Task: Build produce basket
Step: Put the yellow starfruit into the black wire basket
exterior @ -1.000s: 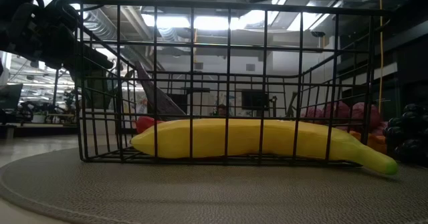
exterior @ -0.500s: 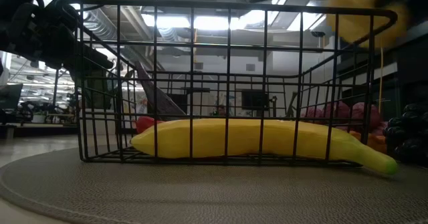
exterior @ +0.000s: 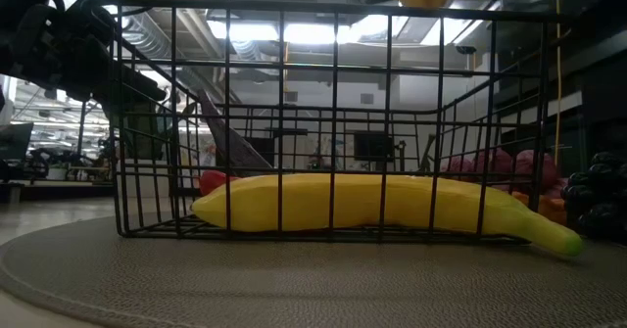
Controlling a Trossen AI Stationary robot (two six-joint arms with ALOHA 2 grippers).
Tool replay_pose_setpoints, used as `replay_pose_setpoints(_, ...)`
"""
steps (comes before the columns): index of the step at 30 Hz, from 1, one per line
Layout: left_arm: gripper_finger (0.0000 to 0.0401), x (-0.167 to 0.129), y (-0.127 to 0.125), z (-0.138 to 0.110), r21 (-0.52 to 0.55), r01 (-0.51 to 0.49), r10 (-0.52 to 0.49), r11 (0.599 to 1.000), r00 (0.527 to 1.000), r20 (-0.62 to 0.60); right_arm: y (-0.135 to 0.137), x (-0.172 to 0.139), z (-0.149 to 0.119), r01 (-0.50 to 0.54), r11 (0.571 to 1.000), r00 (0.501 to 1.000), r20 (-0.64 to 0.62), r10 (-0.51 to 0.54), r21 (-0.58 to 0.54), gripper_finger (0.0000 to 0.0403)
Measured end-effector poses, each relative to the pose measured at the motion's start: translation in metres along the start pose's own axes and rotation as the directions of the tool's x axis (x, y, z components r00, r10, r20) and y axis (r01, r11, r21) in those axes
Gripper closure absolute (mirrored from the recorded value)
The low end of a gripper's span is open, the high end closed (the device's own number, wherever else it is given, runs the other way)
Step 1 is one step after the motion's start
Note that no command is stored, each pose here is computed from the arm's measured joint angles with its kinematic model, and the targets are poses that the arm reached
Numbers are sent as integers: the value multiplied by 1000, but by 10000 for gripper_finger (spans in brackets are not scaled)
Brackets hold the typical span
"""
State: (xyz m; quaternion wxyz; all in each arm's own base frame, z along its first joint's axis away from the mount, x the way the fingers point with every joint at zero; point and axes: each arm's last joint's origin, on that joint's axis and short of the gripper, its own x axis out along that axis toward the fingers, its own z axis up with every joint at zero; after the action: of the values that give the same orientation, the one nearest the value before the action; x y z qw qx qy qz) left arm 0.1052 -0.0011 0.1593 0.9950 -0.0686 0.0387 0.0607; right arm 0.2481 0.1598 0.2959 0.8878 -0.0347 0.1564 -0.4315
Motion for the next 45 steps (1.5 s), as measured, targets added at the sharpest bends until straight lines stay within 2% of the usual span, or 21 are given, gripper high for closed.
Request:
replay_pose_setpoints(5, 280, 0, 0, 0, 0, 0, 0, 1000, 1000, 0, 12, 8, 1, -43, 999, 993, -107, 42, -11, 386)
replay_pose_setpoints(10, 280, 0, 0, 0, 0, 0, 0, 1000, 1000, 0, 25, 21, 4, -141, 990, 959, -250, 132, -18, 386)
replay_pose_setpoints(16, 280, 0, 0, 0, 1, 0, 0, 1000, 1000, 0, 38, 45, 10, -295, 946, 920, -306, 244, -133, 386)
replay_pose_setpoints(19, 280, 0, 0, 0, 1, 0, 0, 1000, 1000, 0, 44, 61, 11, -364, 924, 893, -324, 311, -115, 386)
replay_pose_setpoints(21, 280, 0, 0, 0, 0, 0, 0, 1000, 1000, 0, 50, 72, 9, -437, 897, 862, -319, 394, -73, 386)
replay_pose_setpoints(25, 280, 0, 0, 0, 0, 0, 0, 1000, 1000, 0, 60, 89, 7, -587, 810, 780, -261, 569, 11, 386)
replay_pose_setpoints(27, 280, 0, 0, 0, 1, 0, 0, 1000, 1000, 0, 62, 96, 4, -629, 774, 743, -241, 624, 65, 386)
replay_pose_setpoints(34, 280, 0, 0, 0, 0, 0, 0, 1000, 1000, 1, 57, 114, -8, -625, 755, 707, -266, 656, 199, 385)
replay_pose_setpoints(37, 280, 0, 0, 0, 1, 0, 0, 1000, 1000, 0, 59, 116, -4, -667, 709, 665, -246, 705, 229, 385)
replay_pose_setpoints(41, 280, 0, 0, 0, 1, 0, 0, 1000, 1000, 0, 66, 118, -3, -745, 631, 596, -212, 775, 215, 385)
replay_pose_setpoints(43, 280, 0, 0, 0, 0, 0, 0, 1000, 1000, 0, 70, 119, -4, -767, 609, 576, -198, 793, 205, 385)
replay_pose_setpoints(45, 280, 0, 0, 0, 1, 0, 0, 1000, 1000, -1, 75, 122, -7, -771, 604, 576, -186, 796, 201, 385)
